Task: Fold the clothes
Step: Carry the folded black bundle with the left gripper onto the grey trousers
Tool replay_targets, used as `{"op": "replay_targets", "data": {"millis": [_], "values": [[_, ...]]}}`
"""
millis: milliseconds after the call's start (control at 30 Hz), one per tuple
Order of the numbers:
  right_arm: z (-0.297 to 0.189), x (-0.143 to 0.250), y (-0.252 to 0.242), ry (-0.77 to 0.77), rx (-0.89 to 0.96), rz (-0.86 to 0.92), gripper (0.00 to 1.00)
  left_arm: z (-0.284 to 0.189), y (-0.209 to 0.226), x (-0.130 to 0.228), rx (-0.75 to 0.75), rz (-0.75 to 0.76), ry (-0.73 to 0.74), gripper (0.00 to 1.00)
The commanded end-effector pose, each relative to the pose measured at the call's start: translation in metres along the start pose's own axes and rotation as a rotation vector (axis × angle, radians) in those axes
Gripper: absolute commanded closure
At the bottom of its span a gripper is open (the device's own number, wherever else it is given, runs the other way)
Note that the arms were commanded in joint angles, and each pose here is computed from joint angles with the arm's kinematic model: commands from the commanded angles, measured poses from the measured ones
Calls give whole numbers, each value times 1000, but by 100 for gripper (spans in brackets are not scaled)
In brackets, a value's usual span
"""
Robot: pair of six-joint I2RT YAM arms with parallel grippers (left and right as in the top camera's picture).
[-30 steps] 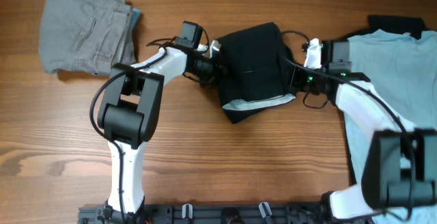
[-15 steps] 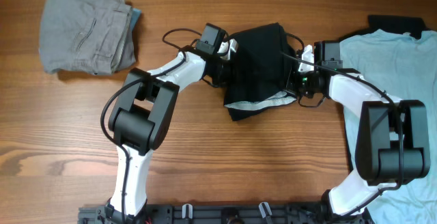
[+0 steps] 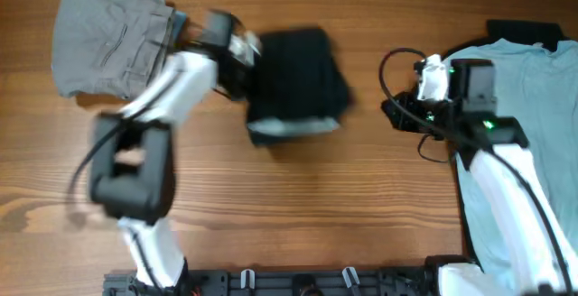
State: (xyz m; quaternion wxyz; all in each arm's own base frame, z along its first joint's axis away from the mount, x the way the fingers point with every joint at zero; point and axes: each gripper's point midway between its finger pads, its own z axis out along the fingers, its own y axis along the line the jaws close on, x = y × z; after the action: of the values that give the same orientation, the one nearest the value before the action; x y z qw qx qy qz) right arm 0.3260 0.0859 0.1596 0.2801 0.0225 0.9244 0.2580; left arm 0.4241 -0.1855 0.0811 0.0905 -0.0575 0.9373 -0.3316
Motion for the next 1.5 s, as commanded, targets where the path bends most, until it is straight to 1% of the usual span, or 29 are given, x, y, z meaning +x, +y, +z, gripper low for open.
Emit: {"op": "replay_targets", "data": {"millis": [0, 33, 67, 133, 200, 300, 367, 433, 467, 533, 600, 633, 733, 767, 833, 900, 933, 1000, 1067, 1100, 1167, 1200, 1333, 1400, 1467], "values": [[-9, -6, 9, -42, -17, 33, 82, -156, -32, -102, 83, 172, -514, 96], [-9, -7, 9, -44, -17, 43, 82, -179, -26, -117, 90, 166, -591, 96], [-8, -7, 8, -41, -18, 57, 82, -221, -8, -146, 94, 158, -743, 96], [-8, -6, 8, -40, -17, 82, 81, -251, 19, -167, 94, 118, -849, 96], [-8, -7, 8, -41, -17, 82, 81, -268, 52, -182, 90, 46, -911, 96], [-8, -6, 8, -39, -16, 84, 81, -268, 102, -195, 59, -21, -936, 96], [-8, -5, 7, -35, -15, 91, 81, -256, 139, -201, 37, -73, -926, 96], [-7, -5, 7, -34, -15, 121, 81, -236, 177, -202, 17, -138, -893, 96], [-7, -5, 7, -32, -15, 131, 81, -221, 199, -198, 12, -207, -860, 96], [-6, -4, 7, -29, -15, 144, 81, -205, 218, -191, 17, -260, -814, 96], [-5, -3, 6, -23, -13, 152, 81, -203, 211, -191, 76, -244, -795, 96], [-5, -2, 5, -18, -12, 155, 81, -211, 198, -197, 136, -223, -817, 96], [-5, 1, 5, -6, -7, 161, 81, -247, 155, -219, 337, -183, -919, 96], [-5, 2, 4, 0, -6, 164, 81, -264, 135, -226, 416, -148, -969, 96], [-5, 7, 3, 17, 0, 173, 81, -285, 97, -234, 515, -45, -1049, 96], [-5, 9, 2, 25, 4, 177, 81, -285, 62, -234, 566, 58, -1069, 96], [-5, 11, 2, 34, 7, 196, 81, -256, 50, -238, 502, 91, -1048, 96], [-5, 14, 1, 44, 10, 202, 81, -234, 60, -240, 421, 71, -1023, 96], [-5, 17, 1, 54, 14, 208, 81, -216, 82, -242, 323, 43, -1010, 96], [-5, 19, 0, 63, 17, 211, 81, -211, 97, -242, 277, 30, -1005, 96], [-6, 22, 0, 76, 21, 219, 81, -210, 126, -240, 231, -29, -989, 96], [-5, 24, -1, 81, 23, 221, 81, -215, 139, -238, 218, -58, -985, 96], [-6, 24, -2, 82, 29, 221, 81, -250, 167, -229, 258, -45, -992, 96], [-6, 24, -2, 82, 31, 221, 81, -250, 185, -222, 247, -106, -960, 96], [-5, 24, -2, 80, 31, 221, 81, -244, 199, -215, 223, -160, -926, 89]]}}
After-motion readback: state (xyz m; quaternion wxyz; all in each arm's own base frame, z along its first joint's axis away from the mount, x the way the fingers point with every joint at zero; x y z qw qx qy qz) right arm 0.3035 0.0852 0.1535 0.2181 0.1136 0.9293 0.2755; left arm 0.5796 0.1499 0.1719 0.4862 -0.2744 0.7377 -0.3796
